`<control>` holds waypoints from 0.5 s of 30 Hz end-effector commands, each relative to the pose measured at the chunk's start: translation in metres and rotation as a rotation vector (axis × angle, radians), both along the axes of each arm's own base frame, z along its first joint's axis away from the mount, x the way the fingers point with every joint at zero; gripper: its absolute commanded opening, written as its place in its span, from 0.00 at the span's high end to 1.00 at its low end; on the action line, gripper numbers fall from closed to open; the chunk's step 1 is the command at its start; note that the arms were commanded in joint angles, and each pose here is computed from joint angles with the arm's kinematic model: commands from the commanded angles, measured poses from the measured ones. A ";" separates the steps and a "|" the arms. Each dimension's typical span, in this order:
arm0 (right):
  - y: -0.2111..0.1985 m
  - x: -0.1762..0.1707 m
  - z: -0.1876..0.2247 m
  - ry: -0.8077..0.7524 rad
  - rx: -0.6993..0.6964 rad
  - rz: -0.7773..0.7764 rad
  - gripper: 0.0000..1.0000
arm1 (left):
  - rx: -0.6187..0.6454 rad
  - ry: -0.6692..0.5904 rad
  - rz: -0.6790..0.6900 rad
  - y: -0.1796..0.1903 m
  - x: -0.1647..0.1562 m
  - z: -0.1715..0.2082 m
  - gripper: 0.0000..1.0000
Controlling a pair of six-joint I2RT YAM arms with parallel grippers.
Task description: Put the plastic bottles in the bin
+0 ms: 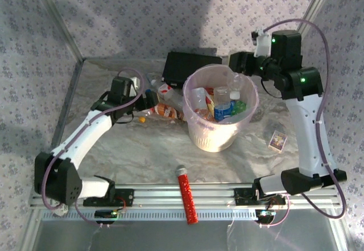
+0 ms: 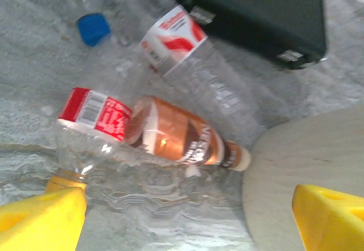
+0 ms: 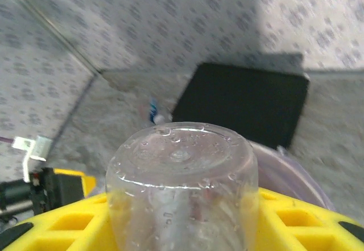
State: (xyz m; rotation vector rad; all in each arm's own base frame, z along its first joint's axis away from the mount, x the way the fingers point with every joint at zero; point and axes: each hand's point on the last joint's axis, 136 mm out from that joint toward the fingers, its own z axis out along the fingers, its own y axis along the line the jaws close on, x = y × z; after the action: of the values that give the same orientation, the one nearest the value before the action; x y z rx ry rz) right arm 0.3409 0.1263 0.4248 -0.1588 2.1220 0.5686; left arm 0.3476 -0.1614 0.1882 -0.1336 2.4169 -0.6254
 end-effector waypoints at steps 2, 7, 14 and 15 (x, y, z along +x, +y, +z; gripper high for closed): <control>-0.016 0.004 -0.057 0.114 -0.111 -0.061 0.49 | 0.112 0.002 0.011 0.008 0.014 -0.007 0.07; -0.012 -0.001 -0.098 0.196 -0.121 -0.035 0.49 | 0.237 0.038 0.008 0.018 0.023 -0.028 0.06; 0.014 -0.005 -0.147 0.302 -0.162 0.037 0.49 | 0.297 0.084 0.017 0.023 0.031 -0.058 0.06; 0.016 -0.005 -0.153 0.315 -0.174 0.040 0.50 | 0.304 0.089 0.017 0.023 0.032 -0.063 0.06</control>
State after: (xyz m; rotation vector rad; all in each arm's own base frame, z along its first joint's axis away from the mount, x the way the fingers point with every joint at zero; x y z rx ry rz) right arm 0.3385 0.1337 0.2909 -0.1796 2.4332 0.4646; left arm 0.3747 -0.1405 0.1302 -0.0856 2.5570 -0.2994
